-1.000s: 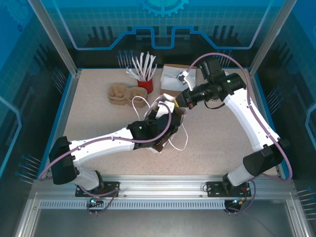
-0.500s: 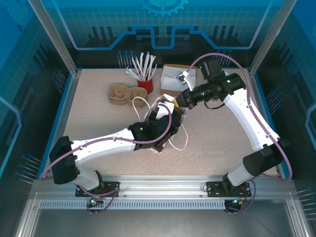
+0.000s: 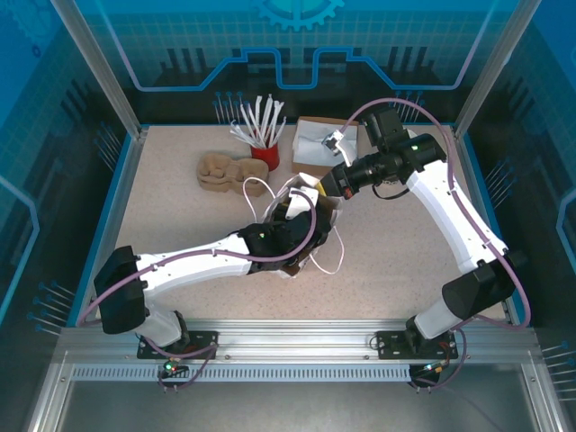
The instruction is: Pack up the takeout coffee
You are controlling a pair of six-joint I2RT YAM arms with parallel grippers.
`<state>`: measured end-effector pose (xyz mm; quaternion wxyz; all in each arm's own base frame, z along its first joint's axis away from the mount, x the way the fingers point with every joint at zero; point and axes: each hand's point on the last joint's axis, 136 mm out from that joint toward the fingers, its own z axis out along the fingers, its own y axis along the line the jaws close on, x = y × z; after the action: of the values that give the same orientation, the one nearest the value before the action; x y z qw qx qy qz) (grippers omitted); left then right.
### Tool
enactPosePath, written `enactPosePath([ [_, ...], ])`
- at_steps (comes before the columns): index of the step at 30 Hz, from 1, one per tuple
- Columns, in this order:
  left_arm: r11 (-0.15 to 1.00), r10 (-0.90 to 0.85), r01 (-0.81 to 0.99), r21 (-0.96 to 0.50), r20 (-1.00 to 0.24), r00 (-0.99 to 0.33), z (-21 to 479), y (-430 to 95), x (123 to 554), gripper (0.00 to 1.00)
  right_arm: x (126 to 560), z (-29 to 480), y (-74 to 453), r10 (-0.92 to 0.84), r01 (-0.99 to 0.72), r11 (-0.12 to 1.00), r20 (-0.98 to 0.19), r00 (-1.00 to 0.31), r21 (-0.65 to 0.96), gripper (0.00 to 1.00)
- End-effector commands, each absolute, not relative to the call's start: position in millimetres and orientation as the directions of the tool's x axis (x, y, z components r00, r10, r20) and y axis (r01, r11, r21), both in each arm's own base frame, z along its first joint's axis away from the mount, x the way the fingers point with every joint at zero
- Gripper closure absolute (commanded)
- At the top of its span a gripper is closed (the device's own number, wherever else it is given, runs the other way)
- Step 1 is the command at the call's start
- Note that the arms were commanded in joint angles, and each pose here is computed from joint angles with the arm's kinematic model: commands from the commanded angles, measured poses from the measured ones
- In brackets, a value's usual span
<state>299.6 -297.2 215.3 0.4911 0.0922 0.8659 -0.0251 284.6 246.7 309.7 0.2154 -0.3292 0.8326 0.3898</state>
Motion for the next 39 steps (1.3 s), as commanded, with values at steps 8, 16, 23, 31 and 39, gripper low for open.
enactPosePath([
  [8,0.978,0.173,0.195,0.072,-0.805,-0.568,178,-301,303,0.38,259,322,265,-0.377,-0.705,0.337,-0.596,-0.709,0.624,1.0],
  [16,0.981,0.161,0.185,0.057,-0.772,-0.615,166,-301,309,0.38,266,316,265,-0.375,-0.704,0.351,-0.596,-0.71,0.617,1.0],
  [23,0.984,0.149,0.171,0.044,-0.727,-0.67,157,-299,314,0.38,275,311,268,-0.371,-0.701,0.348,-0.595,-0.712,0.622,1.0],
  [31,0.989,0.125,0.147,0.022,-0.663,-0.738,146,-292,316,0.38,282,301,270,-0.368,-0.688,0.345,-0.582,-0.725,0.639,1.0],
  [39,0.991,0.11,0.131,0.01,-0.615,-0.781,135,-289,321,0.39,291,297,268,-0.355,-0.676,0.351,-0.576,-0.737,0.648,1.0],
])
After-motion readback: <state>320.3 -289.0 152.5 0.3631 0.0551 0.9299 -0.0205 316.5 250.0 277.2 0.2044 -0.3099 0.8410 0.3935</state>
